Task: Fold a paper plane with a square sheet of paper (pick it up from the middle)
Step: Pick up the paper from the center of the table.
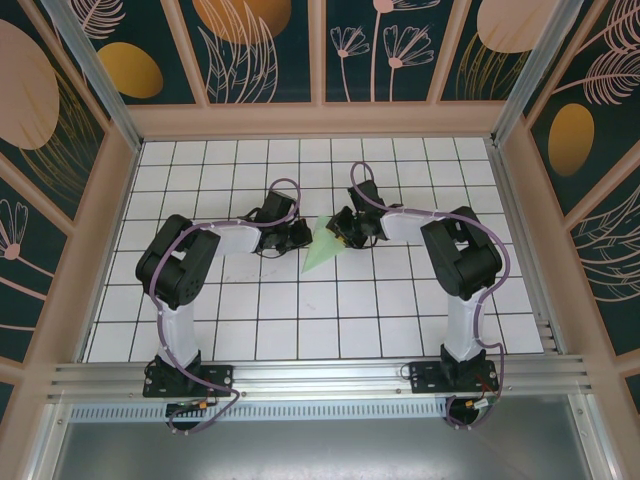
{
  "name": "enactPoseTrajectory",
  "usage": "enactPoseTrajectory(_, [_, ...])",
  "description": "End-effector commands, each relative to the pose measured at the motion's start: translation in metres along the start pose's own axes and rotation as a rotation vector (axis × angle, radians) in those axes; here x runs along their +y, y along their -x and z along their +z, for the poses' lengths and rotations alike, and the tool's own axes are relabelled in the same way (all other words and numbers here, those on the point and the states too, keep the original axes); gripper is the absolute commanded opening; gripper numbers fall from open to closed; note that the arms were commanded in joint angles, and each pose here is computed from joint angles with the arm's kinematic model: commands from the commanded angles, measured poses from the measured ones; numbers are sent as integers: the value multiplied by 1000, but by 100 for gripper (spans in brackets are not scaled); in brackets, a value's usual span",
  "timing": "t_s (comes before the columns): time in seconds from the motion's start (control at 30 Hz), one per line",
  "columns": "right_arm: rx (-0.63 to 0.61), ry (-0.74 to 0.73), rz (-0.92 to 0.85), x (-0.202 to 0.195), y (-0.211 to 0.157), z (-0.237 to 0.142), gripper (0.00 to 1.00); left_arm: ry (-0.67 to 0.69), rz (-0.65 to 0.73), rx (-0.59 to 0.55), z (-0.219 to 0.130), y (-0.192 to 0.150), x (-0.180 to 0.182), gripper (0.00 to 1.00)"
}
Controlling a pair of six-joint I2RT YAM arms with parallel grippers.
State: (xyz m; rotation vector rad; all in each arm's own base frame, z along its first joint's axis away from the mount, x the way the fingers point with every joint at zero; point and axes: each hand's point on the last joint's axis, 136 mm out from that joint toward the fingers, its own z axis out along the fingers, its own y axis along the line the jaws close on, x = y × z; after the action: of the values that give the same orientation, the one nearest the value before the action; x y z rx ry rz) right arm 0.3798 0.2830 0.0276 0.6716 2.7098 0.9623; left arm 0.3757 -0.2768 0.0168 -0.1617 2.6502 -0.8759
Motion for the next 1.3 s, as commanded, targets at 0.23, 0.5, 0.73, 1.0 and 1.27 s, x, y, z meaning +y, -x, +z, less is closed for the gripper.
enactPoseTrajectory(0.23, [37,34,-40,19,-4,6,33,17,8,13,2,1,6,8])
enactPoseTrajectory(0.5, [52,63,-73,25,-8,5,32,14,7,13,1,2,6,8])
enactPoseTrajectory(0.73, [68,72,-134,24,-11,8,19,-34,-5,-12,-13,13,-3,14])
enactPoseTrajectory(1.0, [85,124,-231,37,-23,14,12,-96,-42,-62,-39,30,-6,21])
enactPoseTrajectory(1.27, [-11,323,-357,83,-13,-27,2,-223,-80,-130,-76,39,-9,46])
